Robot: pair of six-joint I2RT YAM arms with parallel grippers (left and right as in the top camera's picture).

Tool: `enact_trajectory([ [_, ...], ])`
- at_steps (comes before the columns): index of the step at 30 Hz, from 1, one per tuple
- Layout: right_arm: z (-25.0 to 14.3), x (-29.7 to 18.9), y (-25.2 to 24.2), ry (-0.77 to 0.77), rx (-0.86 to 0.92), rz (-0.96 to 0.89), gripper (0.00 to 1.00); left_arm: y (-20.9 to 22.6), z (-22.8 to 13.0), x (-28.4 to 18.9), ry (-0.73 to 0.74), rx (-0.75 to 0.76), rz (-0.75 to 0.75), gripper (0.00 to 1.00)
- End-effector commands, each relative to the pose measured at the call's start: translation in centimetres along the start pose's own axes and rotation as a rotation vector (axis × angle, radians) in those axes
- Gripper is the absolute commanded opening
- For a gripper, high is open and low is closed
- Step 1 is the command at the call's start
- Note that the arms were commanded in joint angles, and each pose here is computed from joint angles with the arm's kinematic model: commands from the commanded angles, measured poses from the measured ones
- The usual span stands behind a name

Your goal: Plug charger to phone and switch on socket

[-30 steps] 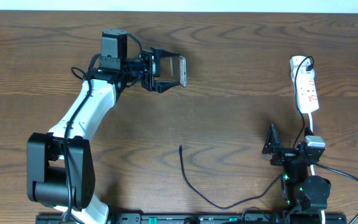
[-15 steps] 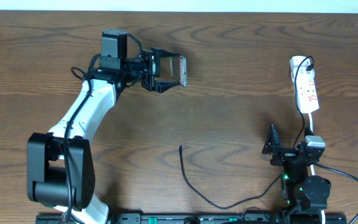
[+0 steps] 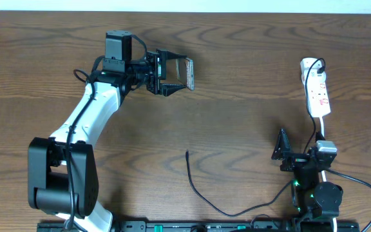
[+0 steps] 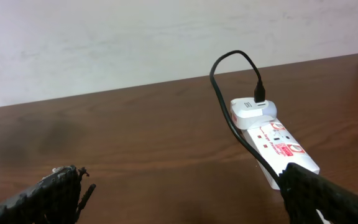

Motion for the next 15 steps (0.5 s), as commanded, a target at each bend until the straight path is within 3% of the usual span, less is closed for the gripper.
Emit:
enact_trajectory([
  [1,-0.08,-0.03,0.14,0.001,-0.013,0.006,0.99,-1.71,-1.44,-0.88,0.042,0.054,-0.038,0.07],
  [15,-0.08,-0.03,0.14,0.001,-0.013,0.006,0.99,-1.68,-1.73,-0.9,0.076,0.07,-0.036,0.07],
])
Point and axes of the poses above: each gripper's point midway between its finger pads, its own x axis out along the fingers, its own y axis along the line the jaws close on, z = x × y, the point moved 9 cm from there along -x, back along the fingers, and after that the axes turned 8 degrees about x, right-handed, at the moved point
